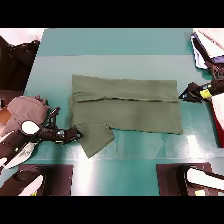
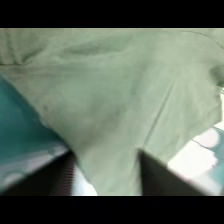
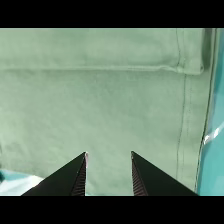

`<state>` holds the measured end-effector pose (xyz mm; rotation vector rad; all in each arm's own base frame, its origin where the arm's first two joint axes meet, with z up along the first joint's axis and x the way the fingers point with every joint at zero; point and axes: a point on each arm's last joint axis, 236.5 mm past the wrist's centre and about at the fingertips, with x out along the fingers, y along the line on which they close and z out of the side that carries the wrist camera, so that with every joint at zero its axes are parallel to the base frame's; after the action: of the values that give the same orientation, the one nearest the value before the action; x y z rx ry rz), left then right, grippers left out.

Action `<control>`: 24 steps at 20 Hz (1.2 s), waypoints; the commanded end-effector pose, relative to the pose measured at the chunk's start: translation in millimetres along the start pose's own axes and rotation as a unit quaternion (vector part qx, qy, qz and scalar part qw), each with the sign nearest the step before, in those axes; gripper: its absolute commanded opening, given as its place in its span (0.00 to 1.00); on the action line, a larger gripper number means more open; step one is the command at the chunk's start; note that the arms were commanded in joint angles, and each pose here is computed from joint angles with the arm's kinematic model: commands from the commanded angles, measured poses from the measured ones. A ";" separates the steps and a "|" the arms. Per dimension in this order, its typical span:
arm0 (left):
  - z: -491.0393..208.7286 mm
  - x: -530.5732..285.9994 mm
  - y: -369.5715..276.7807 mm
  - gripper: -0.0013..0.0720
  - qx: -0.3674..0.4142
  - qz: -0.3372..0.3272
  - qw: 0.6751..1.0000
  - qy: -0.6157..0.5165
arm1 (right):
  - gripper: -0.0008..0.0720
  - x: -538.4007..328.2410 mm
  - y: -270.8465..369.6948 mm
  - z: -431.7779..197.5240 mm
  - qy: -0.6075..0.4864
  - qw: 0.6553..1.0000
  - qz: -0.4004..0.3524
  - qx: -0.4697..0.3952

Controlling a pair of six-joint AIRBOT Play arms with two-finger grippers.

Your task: Fold the shirts.

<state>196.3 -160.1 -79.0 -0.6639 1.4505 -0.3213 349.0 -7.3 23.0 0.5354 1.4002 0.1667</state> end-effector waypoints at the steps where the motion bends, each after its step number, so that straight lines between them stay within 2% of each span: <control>1: -1.1 0.4 -8.7 0.06 0.022 -0.017 1.000 0.000 | 0.44 -2.6 -7.8 -16.1 0.033 0.999 -0.007 -0.003; 4: 3.0 -3.3 -17.8 0.06 0.028 -0.029 0.999 -0.003 | 0.44 -5.0 -37.9 -36.5 0.060 0.997 -0.034 0.024; 11: 28.2 -27.5 -52.6 0.06 0.094 -0.049 0.994 -0.031 | 0.44 36.6 -89.5 -114.0 0.086 0.990 -0.019 0.114; 16: 22.6 -27.5 -52.3 0.06 0.096 -0.049 0.994 -0.019 | 0.44 55.5 -103.5 -138.0 0.092 0.984 -0.016 0.152; 22: 22.4 -27.5 -52.2 0.06 0.096 -0.049 0.994 -0.018 | 0.43 66.3 -102.7 -138.6 0.085 0.985 -0.018 0.149; 23: 22.1 -27.5 -52.1 0.06 0.096 -0.049 0.994 -0.018 | 0.29 67.4 -101.0 -138.1 0.086 0.986 -0.019 0.143; 24: 20.8 -27.5 -52.1 0.06 0.096 -0.049 0.994 -0.015 | 0.10 69.1 -98.9 -136.9 0.086 0.987 -0.021 0.135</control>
<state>224.5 -179.8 -26.9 -0.5838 1.3372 -0.5134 206.5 -31.2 -89.6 0.7563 1.6224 -0.0170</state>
